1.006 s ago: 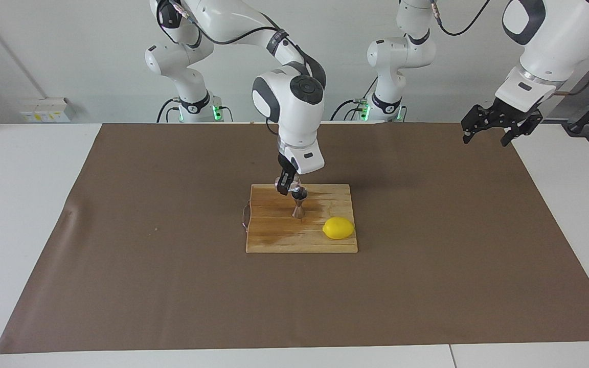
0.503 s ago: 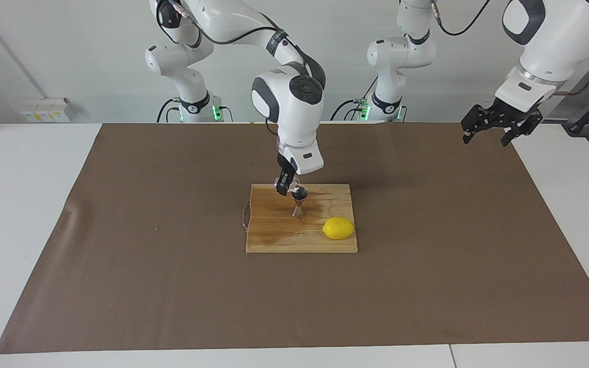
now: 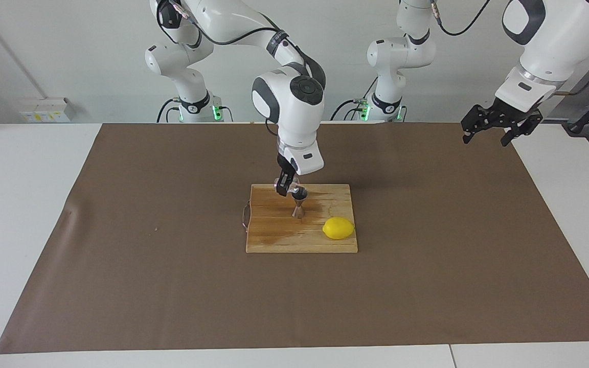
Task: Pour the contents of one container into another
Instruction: 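Hold the clear glass tipped further over the metal cup with the right gripper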
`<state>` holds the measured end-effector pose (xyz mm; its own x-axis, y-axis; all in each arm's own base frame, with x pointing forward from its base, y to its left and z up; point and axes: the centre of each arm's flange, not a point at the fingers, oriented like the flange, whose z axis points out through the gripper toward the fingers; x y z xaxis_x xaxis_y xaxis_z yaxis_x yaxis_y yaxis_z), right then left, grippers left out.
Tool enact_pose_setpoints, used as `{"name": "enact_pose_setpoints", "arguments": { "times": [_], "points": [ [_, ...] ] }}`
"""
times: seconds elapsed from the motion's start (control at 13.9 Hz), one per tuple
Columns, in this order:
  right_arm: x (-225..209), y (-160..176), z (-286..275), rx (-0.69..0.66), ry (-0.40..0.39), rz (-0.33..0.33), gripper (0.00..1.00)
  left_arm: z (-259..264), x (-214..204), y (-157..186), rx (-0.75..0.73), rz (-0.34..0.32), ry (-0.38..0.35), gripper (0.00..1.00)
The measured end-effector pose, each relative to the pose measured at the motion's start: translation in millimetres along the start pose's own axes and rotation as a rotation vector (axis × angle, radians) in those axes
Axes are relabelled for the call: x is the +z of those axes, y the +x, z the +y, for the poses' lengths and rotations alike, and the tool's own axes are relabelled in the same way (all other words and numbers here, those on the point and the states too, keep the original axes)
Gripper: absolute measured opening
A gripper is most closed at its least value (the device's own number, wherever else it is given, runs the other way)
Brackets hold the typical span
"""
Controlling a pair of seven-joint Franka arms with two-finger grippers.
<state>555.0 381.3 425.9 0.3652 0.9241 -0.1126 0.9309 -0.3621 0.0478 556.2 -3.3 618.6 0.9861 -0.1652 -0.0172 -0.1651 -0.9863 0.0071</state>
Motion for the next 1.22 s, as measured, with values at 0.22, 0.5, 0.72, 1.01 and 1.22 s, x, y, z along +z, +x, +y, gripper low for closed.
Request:
{"name": "enact_pose_setpoints", "arguments": {
  "times": [0.22,0.5,0.72,1.01,1.22],
  "points": [
    [0,1,-1,-0.002,-0.001,0.0,0.49,0,0,0,0.0,0.0,0.0,1.0],
    [1,1,-2,-0.004,0.0,-0.001,0.49,0,0,0,0.0,0.0,0.0,1.0],
    [-1,-1,4,0.019,0.0,0.01,0.49,0,0,0,0.0,0.0,0.0,1.0],
    [-22,-14,28,0.085,0.008,0.107,0.49,0,0,0,0.0,0.0,0.0,1.0],
    [-40,-52,67,0.138,0.046,0.199,0.49,0,0,0,0.0,0.0,0.0,1.0]
  ]
}}
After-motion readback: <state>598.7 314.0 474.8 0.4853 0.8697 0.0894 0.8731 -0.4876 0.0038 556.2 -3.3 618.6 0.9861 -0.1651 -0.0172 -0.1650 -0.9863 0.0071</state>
